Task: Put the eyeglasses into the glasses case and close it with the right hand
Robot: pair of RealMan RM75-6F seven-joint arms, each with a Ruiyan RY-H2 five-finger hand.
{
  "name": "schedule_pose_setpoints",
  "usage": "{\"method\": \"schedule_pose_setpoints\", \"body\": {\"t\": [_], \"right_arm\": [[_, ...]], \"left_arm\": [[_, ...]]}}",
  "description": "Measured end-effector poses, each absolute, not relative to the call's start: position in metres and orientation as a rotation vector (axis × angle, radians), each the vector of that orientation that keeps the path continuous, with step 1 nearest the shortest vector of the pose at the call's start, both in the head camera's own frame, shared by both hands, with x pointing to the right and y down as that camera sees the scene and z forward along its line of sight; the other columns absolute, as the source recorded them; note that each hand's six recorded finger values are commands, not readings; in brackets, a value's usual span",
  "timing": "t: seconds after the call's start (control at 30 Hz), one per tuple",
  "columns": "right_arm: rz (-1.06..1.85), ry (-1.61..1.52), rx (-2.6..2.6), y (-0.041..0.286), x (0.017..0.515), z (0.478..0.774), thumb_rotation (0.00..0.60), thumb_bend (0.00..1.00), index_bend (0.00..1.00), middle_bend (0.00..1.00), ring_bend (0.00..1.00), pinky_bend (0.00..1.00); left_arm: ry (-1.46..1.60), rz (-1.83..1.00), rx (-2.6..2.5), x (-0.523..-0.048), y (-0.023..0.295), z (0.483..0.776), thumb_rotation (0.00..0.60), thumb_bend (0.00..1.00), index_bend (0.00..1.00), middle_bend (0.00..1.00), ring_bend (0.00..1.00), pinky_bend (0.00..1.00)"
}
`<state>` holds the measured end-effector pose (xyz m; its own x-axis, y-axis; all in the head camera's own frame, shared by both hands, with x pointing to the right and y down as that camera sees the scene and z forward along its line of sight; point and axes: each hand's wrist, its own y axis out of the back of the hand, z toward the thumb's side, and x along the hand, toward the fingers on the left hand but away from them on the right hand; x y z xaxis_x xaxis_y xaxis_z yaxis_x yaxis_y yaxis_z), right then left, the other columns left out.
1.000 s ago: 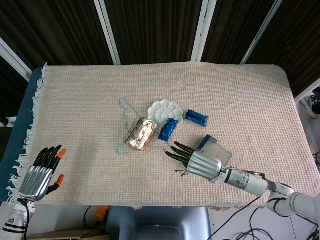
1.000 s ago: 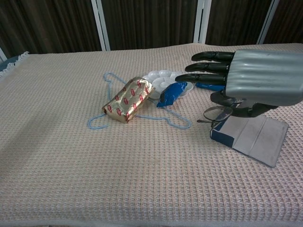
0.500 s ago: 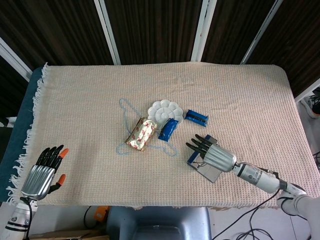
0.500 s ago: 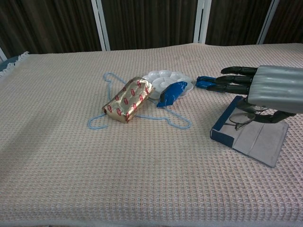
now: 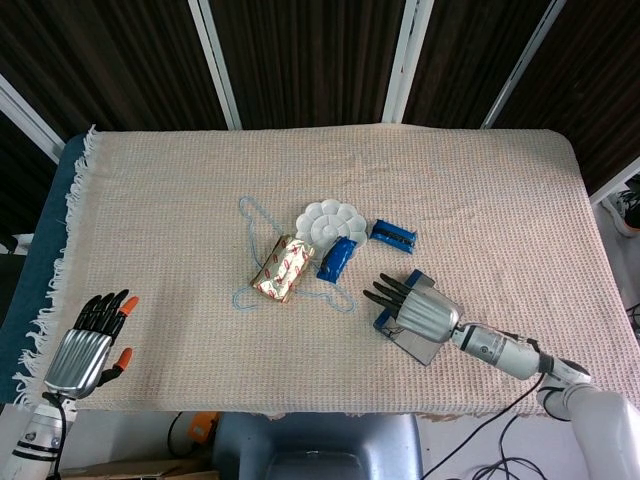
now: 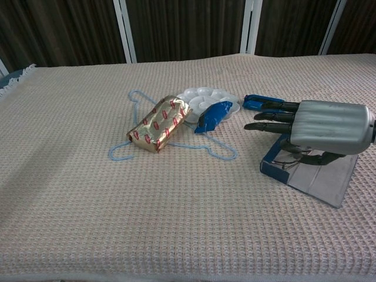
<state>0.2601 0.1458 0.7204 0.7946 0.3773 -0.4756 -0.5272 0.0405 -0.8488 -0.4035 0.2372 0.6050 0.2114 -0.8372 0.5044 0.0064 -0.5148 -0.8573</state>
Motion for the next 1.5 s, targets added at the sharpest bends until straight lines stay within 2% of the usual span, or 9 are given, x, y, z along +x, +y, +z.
{"method": "schedule_pose_setpoints", "body": {"t": [0.57,0.97,1.13,1.2,1.27,1.37,1.5], "right_arm": [[0.713,0.121,-1.334,0.132,0.274,0.711,0.600,0.63,0.72,0.09,0.00,0.00],[0.732,0.184,-1.313,0.135,0.283,0.717,0.600,0.63,0.72,0.09,0.00,0.00],[0.725,0.202,-1.306,0.136,0.280,0.721,0.600,0.63,0.68,0.09,0.00,0.00],[0.718,0.198,-1.300,0.134,0.274,0.722,0.600,0.62,0.62,0.09,0.00,0.00],[0.719,0.193,-1.291,0.133,0.272,0.723,0.600,0.56,0.55,0.09,0.00,0.00],[0.727,0.177,-1.281,0.131,0.268,0.723,0.600,0.38,0.45,0.07,0.00,0.00],[0.726,0.144,-1.290,0.130,0.264,0.720,0.600,0.30,0.41,0.06,0.00,0.00]], "left_arm": [[0.784,-1.397,-1.718,-0.404,0.238,0.605,0.600,0.38,0.00,0.00,0.00,0.09],[0.781,-1.403,-1.715,-0.404,0.237,0.606,0.600,0.38,0.00,0.00,0.00,0.09],[0.777,-1.405,-1.715,-0.403,0.237,0.607,0.600,0.38,0.00,0.00,0.00,0.09],[0.776,-1.406,-1.715,-0.403,0.237,0.607,0.600,0.38,0.00,0.00,0.00,0.09],[0.777,-1.407,-1.715,-0.403,0.237,0.607,0.600,0.38,0.00,0.00,0.00,0.09],[0.780,-1.406,-1.716,-0.404,0.237,0.607,0.600,0.38,0.00,0.00,0.00,0.09],[0.776,-1.404,-1.721,-0.402,0.238,0.607,0.600,0.38,0.00,0.00,0.00,0.09]]}}
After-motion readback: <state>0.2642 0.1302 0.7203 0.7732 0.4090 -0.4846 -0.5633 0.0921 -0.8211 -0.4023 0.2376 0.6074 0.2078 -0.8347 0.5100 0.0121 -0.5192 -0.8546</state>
